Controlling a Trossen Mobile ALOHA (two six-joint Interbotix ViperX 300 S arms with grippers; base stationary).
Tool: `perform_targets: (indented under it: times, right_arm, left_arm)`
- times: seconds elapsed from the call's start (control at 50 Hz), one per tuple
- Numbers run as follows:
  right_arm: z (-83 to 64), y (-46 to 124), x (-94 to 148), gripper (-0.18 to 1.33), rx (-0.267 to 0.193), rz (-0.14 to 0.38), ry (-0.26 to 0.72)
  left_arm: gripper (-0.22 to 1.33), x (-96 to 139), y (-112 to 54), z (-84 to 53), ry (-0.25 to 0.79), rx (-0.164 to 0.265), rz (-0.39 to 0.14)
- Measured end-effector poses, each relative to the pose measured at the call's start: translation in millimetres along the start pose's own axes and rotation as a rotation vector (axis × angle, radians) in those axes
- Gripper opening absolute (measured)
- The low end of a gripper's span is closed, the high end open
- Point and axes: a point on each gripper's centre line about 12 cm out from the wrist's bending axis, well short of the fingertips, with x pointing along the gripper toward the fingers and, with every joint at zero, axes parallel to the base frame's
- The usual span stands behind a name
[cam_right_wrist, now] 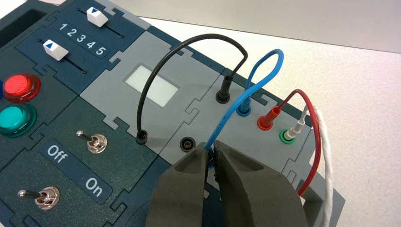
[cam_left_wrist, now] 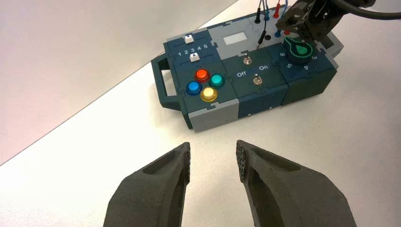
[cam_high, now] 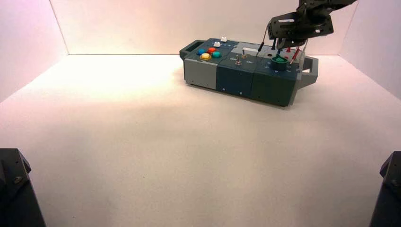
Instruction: Insert the blue wire.
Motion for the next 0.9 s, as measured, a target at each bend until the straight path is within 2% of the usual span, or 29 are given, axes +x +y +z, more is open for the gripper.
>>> perform_targets:
  times: [0.9]
  right_arm:
    - [-3.0,-0.5,-0.3,-0.02,0.001,-0.001,0.006]
  left_arm:
    - [1.02,-0.3,-0.1,-0.4,0.000,0.002,0.000]
